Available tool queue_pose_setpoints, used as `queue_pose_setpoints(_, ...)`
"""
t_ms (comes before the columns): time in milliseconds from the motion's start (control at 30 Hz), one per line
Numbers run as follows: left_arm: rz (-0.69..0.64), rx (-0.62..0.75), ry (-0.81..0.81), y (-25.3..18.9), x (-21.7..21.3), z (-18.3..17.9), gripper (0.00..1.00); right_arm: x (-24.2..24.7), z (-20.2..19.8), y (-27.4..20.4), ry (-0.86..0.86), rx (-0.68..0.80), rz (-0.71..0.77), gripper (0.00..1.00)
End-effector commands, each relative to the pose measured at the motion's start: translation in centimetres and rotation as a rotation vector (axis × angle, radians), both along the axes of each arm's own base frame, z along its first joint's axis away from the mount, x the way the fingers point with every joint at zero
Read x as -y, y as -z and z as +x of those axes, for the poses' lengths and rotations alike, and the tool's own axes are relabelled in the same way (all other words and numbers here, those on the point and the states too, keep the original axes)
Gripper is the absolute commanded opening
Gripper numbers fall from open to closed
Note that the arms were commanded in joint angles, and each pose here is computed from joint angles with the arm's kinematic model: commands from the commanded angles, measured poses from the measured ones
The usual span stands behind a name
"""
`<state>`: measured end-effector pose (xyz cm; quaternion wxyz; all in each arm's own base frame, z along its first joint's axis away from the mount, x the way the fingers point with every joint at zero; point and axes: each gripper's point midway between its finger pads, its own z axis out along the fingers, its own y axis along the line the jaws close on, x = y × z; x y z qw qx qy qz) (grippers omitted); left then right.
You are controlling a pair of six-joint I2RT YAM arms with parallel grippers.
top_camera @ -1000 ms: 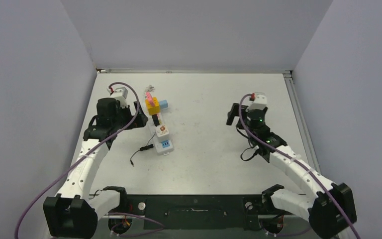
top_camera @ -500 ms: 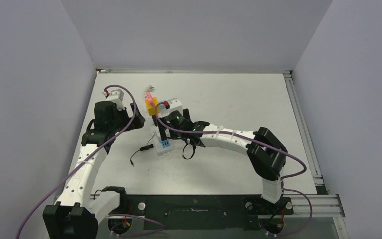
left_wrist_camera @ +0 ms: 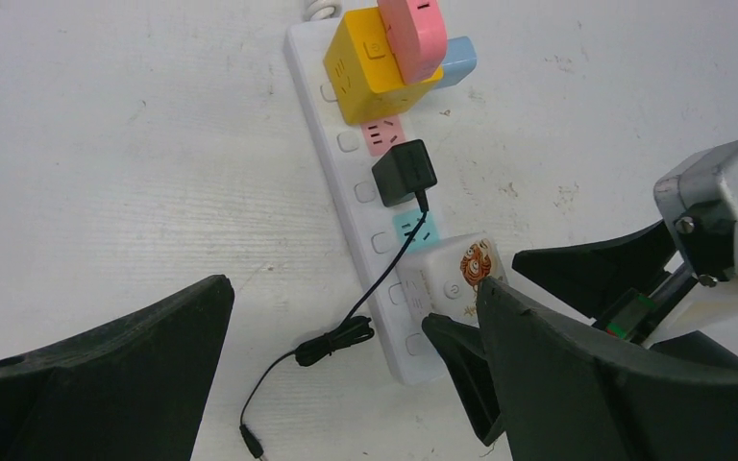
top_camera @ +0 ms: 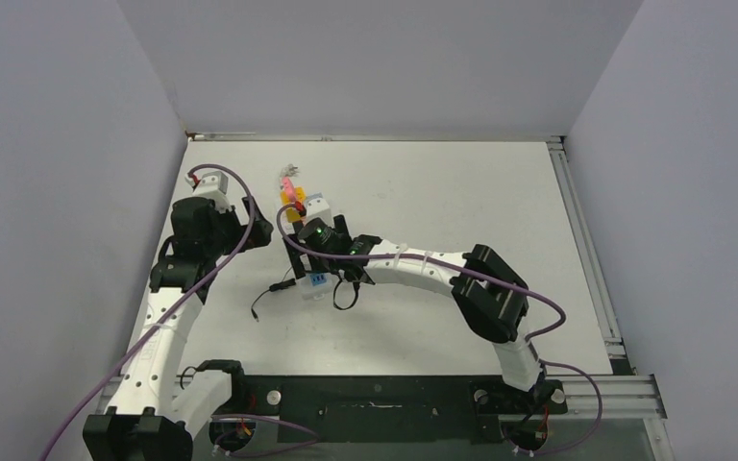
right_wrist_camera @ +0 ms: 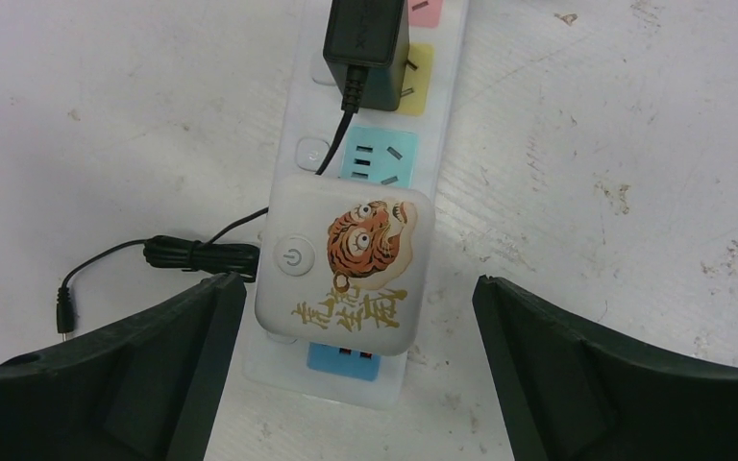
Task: Pull the plug off the socket
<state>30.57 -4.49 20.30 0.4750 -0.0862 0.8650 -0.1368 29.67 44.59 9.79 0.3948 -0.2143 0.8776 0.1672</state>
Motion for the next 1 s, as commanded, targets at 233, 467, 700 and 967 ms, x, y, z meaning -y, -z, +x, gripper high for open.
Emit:
queue_pose_setpoints(233, 0.005, 0.054, -0.046, -1.3, -0.8, 0.1, 0.96, -1.1, 1.4, 0.9, 0.102, 0.005, -0.041, 0.92)
queue_pose_setpoints(467, 0.003, 0.04, -0.047, -0.8, -0.8, 0.1, 0.96, 0.9, 1.8, 1.5, 0.16, 0.018, -0.088, 0.55)
queue_pose_setpoints(700, -0.036, -0.008, 0.009, 0.6, 0.8, 0.4, 0.96, 4.9, 1.8, 0.5, 0.166, 0.046, -0.062, 0.36)
queue_pose_setpoints(967, -0.051, -0.099, 0.197, 3.3, 6.7, -0.2, 0.96, 9.7, 0.4, -1.2, 0.159, 0.083, -0.028, 0.13)
